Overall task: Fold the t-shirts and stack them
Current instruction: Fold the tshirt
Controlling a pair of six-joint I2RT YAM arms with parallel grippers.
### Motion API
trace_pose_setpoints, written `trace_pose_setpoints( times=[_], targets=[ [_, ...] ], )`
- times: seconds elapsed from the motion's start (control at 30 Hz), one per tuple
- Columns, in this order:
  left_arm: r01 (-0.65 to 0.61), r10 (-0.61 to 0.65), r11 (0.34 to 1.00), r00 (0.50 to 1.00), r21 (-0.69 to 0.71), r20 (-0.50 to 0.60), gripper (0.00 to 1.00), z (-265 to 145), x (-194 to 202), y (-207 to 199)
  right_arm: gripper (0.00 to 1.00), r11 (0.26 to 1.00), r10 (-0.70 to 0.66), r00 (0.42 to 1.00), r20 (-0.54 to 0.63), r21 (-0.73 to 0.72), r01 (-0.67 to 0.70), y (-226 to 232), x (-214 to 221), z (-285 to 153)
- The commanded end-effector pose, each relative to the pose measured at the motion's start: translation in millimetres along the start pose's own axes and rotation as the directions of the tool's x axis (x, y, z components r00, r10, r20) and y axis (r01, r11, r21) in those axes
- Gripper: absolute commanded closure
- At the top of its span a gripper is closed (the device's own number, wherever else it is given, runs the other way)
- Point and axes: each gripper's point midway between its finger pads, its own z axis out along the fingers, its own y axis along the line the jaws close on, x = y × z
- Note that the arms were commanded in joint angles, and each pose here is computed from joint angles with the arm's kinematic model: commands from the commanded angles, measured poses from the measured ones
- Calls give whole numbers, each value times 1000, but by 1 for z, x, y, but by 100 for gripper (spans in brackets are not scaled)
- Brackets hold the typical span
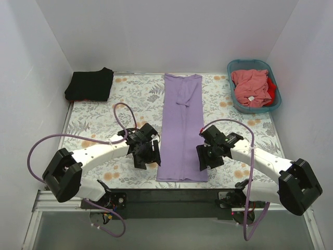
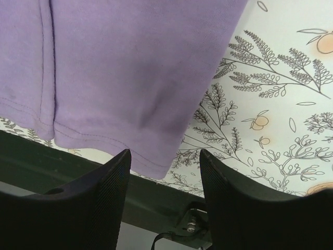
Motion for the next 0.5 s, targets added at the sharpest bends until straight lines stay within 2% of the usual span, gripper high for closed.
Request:
trace_pose_setpoints(
  times=[0.0, 0.13, 0.47],
  targets=[
    [-8, 8, 1000, 1000, 12, 12, 34, -5, 0, -17, 38, 999, 46, 999, -9, -23, -46, 1, 8, -2],
    [-25, 25, 999, 1000, -25, -18, 37, 4, 7, -17, 38, 997, 54, 996, -74, -47, -58, 2, 21, 4],
    [-51, 46, 996, 997, -68, -63, 42, 16, 17, -17, 51, 997, 65, 980, -190, -29, -72, -5, 46, 21]
  ],
)
